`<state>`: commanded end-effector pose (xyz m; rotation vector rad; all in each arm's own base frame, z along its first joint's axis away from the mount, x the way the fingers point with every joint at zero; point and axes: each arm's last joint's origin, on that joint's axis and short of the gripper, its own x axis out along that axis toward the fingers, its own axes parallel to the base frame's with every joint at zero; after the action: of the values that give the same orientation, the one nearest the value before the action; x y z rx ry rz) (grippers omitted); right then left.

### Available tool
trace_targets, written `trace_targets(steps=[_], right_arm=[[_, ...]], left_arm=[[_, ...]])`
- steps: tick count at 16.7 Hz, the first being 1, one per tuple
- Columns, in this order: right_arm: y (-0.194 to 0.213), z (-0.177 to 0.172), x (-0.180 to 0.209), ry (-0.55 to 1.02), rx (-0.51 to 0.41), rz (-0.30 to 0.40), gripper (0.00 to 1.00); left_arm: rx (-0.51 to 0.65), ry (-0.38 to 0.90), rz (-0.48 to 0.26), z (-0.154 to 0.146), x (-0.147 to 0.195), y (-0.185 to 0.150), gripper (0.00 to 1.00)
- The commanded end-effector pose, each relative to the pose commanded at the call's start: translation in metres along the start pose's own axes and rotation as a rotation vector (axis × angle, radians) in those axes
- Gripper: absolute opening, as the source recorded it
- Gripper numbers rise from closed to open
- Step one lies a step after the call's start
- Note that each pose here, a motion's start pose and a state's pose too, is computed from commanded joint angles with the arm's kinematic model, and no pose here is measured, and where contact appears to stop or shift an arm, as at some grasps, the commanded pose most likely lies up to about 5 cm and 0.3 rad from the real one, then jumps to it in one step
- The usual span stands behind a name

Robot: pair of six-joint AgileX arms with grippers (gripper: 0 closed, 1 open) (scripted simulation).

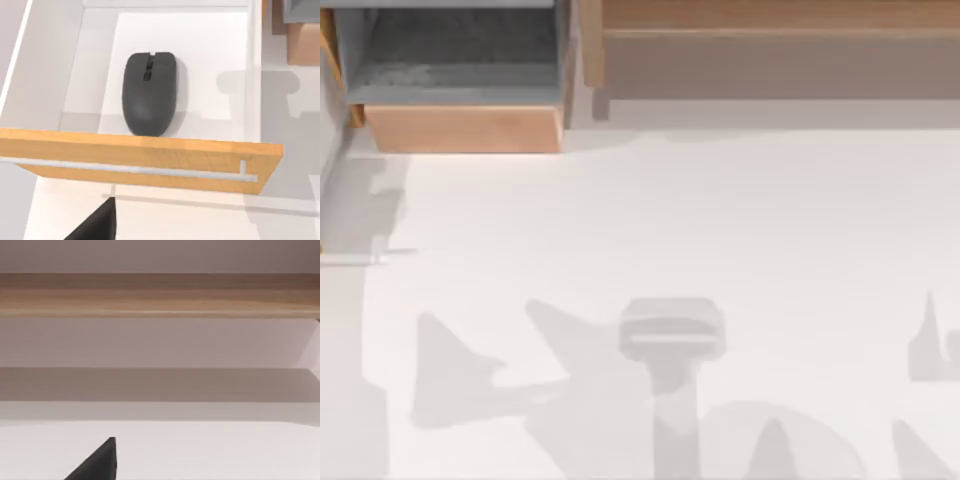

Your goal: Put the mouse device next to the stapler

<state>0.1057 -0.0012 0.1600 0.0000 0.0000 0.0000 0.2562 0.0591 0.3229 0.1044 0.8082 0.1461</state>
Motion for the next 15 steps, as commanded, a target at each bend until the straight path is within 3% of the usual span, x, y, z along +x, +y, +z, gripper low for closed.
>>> trace_targets(steps=[3,6,11,15], right_arm=[[0.0,0.0,0.0,0.0,0.0,0.0,1.0],[0.0,0.0,0.0,0.0,0.0,0.0,1.0],[0.0,0.0,0.0,0.0,0.0,0.0,1.0],[0.0,0.0,0.0,0.0,0.0,0.0,1.0]], left_arm=[[-0.005,0.184,-0.012,0.044,0.053,0.025,1.0],[-0.016,0.347,-0.038,0.068,0.118,0.048,1.0],[-0.034,0.554,-0.097,0.068,0.223,0.07,1.0],[-0.034,0.641,-0.137,0.054,0.277,0.07,1.0]])
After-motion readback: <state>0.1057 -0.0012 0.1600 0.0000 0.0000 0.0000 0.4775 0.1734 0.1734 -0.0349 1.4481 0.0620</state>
